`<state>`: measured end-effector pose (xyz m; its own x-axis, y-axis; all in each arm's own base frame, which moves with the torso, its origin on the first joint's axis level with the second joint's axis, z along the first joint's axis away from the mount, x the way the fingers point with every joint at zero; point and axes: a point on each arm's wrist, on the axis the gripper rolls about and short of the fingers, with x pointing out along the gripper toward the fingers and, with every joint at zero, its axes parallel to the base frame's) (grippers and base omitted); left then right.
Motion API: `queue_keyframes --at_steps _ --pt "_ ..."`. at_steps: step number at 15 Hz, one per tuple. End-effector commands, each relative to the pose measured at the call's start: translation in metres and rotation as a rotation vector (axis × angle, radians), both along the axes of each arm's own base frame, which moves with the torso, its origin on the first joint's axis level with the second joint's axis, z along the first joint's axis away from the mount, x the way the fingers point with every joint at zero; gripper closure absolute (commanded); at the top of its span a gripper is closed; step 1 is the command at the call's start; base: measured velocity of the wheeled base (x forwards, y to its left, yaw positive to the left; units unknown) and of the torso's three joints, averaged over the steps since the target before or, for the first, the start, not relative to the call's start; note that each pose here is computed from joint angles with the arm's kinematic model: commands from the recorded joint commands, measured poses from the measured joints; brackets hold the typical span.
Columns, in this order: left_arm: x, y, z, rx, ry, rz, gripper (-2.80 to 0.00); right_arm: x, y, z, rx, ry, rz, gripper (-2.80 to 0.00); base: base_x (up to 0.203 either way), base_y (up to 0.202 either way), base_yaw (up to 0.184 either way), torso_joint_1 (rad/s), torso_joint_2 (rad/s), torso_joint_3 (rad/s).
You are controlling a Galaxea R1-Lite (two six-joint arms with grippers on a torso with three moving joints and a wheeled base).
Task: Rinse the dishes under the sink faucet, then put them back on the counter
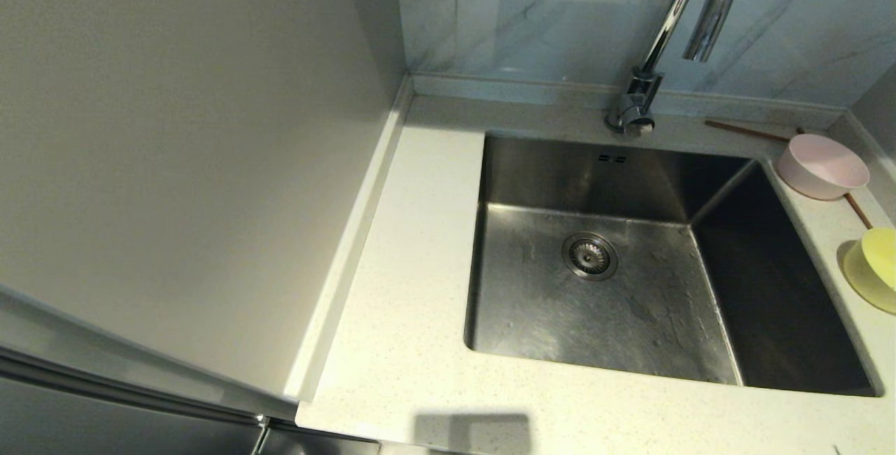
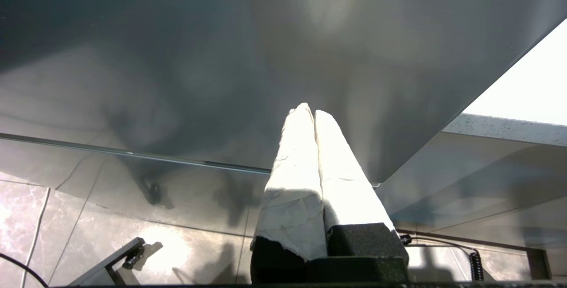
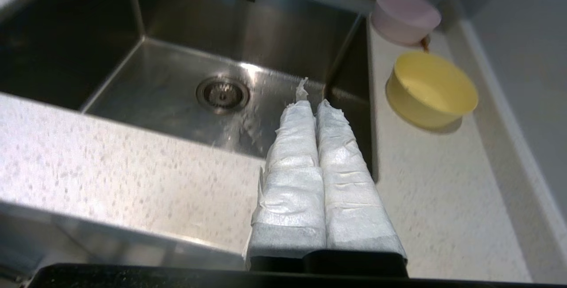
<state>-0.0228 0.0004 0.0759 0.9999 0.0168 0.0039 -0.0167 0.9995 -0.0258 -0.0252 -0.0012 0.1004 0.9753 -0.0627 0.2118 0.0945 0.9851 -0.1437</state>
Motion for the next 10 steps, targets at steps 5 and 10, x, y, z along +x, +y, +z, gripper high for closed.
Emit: queue_keyframes --at_steps 5,10 --pt "0.000 0.000 0.000 0.000 -0.004 0.000 0.00 0.002 0.002 -0.022 0.017 0.186 0.089 0.00 0.000 0.000 0.000 0.000 0.00 0.000" --pt "0.000 0.000 0.000 0.000 -0.004 0.000 0.00 0.002 0.002 -0.024 0.118 0.213 0.082 0.00 0.000 0.000 0.000 0.000 0.00 0.000"
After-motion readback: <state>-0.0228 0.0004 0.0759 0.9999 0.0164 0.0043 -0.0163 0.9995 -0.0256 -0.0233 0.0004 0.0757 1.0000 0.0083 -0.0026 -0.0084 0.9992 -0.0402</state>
